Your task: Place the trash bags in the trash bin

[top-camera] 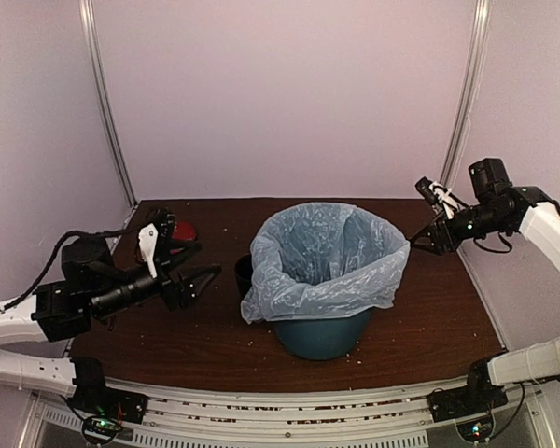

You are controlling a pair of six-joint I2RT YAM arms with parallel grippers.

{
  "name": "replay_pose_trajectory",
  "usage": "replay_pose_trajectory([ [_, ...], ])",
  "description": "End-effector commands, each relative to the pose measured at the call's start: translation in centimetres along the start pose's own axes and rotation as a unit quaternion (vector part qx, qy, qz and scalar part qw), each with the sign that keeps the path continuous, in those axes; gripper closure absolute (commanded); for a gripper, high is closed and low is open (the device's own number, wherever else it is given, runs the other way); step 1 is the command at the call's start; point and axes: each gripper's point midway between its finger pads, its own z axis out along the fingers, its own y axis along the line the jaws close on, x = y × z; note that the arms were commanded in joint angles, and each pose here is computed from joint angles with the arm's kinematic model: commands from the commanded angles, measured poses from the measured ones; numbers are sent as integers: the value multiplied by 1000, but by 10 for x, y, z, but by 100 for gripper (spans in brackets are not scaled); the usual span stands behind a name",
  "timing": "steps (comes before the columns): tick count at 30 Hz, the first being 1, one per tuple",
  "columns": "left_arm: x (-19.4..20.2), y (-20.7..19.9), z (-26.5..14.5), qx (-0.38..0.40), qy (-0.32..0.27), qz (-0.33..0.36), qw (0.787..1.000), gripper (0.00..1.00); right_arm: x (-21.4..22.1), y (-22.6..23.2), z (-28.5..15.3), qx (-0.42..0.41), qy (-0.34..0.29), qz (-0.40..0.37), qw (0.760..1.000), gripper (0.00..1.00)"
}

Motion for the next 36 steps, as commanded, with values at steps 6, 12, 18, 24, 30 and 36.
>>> replay_pose_trajectory([
  [6, 56, 30, 47, -13, 57, -122, 991, 28, 47, 44, 32, -150, 36, -28, 988, 27],
  [12, 72, 6, 75, 59, 65, -150, 985, 27, 56, 52, 65, -178, 56, -25, 982, 27],
  [18, 104, 4, 93, 63, 91, -162, 981, 28, 61, 44, 97, -172, 78, 10, 982, 28],
  [24, 132, 7, 99, 53, 110, -170, 978, 30, 91, 21, 116, -113, 123, 23, 986, 31],
  [30, 153, 12, 103, 37, 130, -171, 976, 30, 100, 16, 119, -98, 134, 22, 986, 33],
  [36, 174, 17, 106, 20, 154, -170, 973, 31, 106, 14, 123, -92, 143, 24, 985, 34],
])
